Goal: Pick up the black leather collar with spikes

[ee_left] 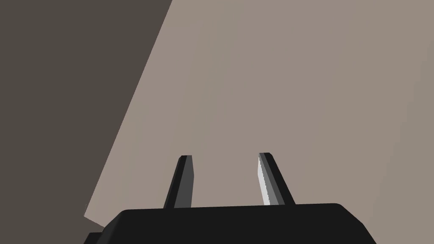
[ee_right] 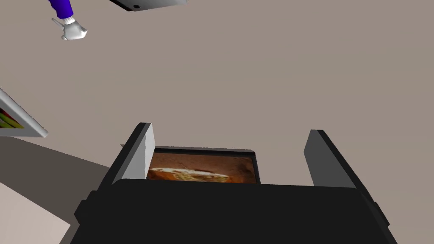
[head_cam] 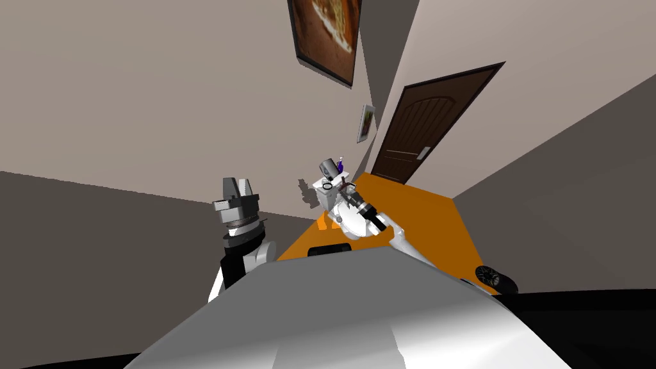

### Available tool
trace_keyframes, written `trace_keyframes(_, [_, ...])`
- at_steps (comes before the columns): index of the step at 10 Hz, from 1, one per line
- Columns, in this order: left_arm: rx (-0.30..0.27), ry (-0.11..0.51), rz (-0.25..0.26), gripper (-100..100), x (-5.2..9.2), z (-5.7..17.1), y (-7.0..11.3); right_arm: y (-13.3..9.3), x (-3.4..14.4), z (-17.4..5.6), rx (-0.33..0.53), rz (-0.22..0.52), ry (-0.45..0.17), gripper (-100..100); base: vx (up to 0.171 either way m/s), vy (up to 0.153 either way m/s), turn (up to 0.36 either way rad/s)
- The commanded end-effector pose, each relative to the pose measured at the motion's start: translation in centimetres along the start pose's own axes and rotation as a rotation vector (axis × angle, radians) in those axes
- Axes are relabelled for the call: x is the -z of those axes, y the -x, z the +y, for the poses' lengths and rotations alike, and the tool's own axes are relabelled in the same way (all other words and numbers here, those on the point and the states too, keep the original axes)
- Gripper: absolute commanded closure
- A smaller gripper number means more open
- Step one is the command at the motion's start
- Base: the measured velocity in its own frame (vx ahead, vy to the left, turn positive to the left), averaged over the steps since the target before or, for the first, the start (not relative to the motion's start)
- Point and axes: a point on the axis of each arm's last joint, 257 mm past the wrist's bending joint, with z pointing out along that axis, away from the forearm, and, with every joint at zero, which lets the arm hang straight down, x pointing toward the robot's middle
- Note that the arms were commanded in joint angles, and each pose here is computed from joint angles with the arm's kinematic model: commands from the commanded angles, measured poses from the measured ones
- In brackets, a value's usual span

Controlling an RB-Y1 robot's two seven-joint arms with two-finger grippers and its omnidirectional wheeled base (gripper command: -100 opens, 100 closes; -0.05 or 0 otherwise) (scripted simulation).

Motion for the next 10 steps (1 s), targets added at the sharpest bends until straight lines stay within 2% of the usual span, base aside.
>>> trace_keyframes(1, [0.0, 0.0, 0.0, 0, 0.0, 0.0, 0.0, -1.4, -0.5, -0.7, 0.097, 0.054, 0.016, -100, -0.019, 0.029, 0.043])
trace_keyframes(2, [0.0, 0.0, 0.0, 0, 0.0, 0.0, 0.0, -2.0, -0.3, -1.2, 0.095, 0.066, 0.006, -100, -0.016, 0.027, 0.023])
trace_keyframes(4, [0.0, 0.0, 0.0, 0, 0.0, 0.0, 0.0, -4.3, -0.9, -2.7, 0.264, 0.157, 0.035, -100, -0.027, 0.044, 0.062])
trace_keyframes(5, [0.0, 0.0, 0.0, 0, 0.0, 0.0, 0.0, -4.9, -0.6, -3.4, 0.268, 0.172, 0.023, -100, -0.016, 0.046, 0.032])
trace_keyframes(6, [0.0, 0.0, 0.0, 0, 0.0, 0.0, 0.0, -5.4, -1.0, -3.9, 0.358, 0.202, 0.047, -100, -0.01, 0.053, 0.051])
trace_keyframes(8, [0.0, 0.0, 0.0, 0, 0.0, 0.0, 0.0, -6.3, -0.5, -4.9, 0.356, 0.226, 0.029, -100, -0.004, 0.025, 0.016])
trace_keyframes(10, [0.0, 0.0, 0.0, 0, 0.0, 0.0, 0.0, -7.7, -0.8, -7.0, 0.533, 0.302, 0.061, -100, -0.01, 0.056, 0.083])
